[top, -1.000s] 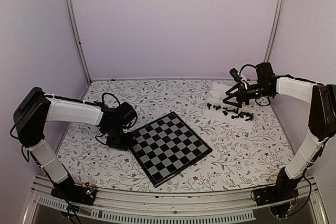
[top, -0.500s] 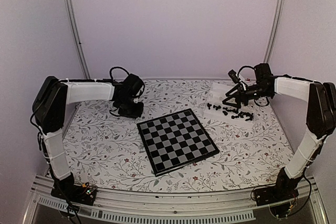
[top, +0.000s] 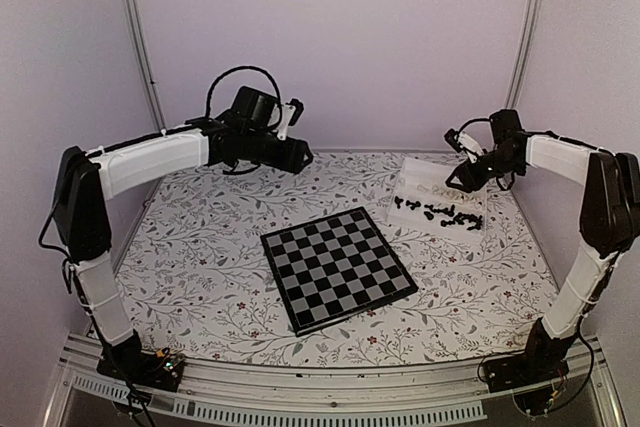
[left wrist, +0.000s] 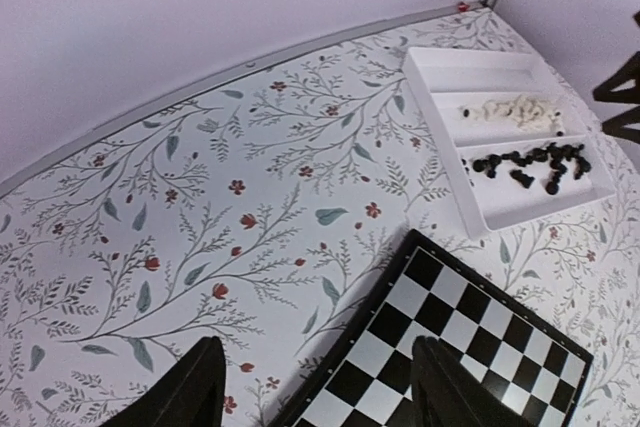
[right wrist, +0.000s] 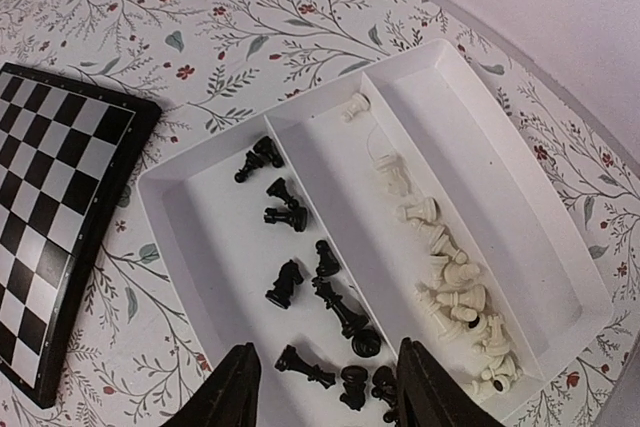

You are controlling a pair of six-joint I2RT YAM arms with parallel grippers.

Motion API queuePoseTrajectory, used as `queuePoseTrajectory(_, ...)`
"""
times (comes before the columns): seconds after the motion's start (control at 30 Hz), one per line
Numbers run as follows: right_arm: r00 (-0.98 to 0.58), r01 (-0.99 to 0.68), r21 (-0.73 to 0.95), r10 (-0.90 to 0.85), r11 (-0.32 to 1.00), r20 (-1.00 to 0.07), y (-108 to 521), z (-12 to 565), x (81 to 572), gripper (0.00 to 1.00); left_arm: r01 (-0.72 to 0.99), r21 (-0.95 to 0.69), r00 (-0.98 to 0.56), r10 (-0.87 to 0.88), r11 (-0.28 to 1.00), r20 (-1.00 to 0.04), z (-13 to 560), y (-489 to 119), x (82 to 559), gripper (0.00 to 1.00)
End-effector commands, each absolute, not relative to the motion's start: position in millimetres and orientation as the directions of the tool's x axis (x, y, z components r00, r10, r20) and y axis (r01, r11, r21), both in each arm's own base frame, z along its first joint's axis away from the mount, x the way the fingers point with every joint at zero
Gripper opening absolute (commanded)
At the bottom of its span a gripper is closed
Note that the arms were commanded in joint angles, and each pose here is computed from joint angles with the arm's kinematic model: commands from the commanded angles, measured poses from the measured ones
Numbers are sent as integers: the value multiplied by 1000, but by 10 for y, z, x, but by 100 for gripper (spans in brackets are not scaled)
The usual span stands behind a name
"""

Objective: Set up the chess pieces on the board
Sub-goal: Pick up the chess piece from the storage box.

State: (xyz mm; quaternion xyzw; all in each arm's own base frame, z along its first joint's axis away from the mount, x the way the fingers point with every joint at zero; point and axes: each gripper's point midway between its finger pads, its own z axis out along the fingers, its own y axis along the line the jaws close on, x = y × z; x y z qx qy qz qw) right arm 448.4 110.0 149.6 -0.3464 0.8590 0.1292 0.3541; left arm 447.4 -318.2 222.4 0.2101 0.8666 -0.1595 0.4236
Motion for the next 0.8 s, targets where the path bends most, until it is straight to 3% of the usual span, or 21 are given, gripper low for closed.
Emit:
queuePoseTrajectory(0.0,-646,-624,4,-513,782,-565,914,1091,4486,49,668,-168,-480,247,725,-842,2264,-3518,4094,65)
queuePoseTrajectory(0.3,-749,-570,40,-499,821,-436,800,645,4526,42,695,-145,-420,235,704,-877,2402,-3531,3823,66)
queuePoseTrajectory(0.77,-771,-554,61,-484,830,-415,806,507,4587,36,700,-176,-446,232,692,-864,2354,-3580,3797,66)
